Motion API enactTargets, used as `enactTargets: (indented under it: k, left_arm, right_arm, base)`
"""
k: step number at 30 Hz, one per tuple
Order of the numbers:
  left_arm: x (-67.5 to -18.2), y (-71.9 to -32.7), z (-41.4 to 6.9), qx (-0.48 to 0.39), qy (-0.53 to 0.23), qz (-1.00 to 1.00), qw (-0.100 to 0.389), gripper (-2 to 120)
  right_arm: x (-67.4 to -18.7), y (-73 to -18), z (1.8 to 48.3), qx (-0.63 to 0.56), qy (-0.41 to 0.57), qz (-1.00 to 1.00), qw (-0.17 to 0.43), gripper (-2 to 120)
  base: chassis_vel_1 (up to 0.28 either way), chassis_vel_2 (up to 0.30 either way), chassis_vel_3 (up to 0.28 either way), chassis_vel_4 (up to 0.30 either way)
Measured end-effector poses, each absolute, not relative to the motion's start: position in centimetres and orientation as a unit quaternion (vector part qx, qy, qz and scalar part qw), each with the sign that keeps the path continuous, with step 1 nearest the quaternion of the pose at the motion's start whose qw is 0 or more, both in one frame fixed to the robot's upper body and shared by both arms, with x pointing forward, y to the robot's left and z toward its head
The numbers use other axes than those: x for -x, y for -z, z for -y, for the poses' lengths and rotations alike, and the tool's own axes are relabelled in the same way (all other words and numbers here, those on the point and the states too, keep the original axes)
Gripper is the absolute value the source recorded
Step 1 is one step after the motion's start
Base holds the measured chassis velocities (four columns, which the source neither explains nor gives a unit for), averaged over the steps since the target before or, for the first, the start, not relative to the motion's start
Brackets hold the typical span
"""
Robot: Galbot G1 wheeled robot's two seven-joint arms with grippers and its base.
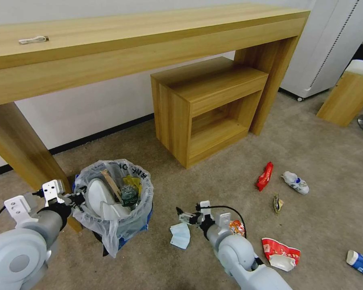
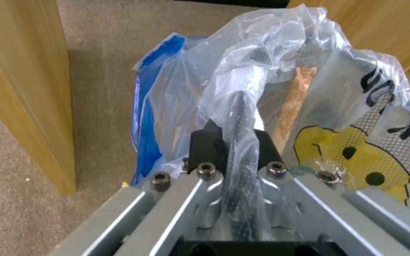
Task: Pick up the trash bin and place the garbage on the floor into it.
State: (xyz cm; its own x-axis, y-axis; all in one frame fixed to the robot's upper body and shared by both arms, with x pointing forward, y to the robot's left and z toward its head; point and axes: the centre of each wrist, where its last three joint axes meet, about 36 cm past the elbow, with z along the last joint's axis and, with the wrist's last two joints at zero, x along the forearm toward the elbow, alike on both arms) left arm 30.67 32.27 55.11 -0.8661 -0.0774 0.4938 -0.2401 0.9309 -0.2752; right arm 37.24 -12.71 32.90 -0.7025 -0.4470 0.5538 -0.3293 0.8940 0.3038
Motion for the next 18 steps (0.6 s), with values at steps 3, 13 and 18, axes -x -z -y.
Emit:
enactTargets:
  k: [3,13,18]
  left_arm:
    - [-30.7,-55.1,-32.3,-0.083,-0.167,0.951,0.245,2]
    - [-30.9,-54.8,-32.3,-0.08,-0.167,0.951,0.246,2]
    - [-31.0,-54.8,-32.3,-0.079,-0.167,0.952,0.246,2]
  right_arm:
    - [-37.4,-32.2,12.2,-0.198,0.08,0.91,0.355,100]
    - [-38.7,-29.4,11.7,-0.165,0.068,0.898,0.402,100]
    - [-38.8,-28.5,11.6,-0.159,0.065,0.893,0.416,100]
  base:
    - [0.0,0.0,0.0,0.0]
    - [0.0,0.0,0.0,0.0]
    - [0.0,0.0,0.0,0.0]
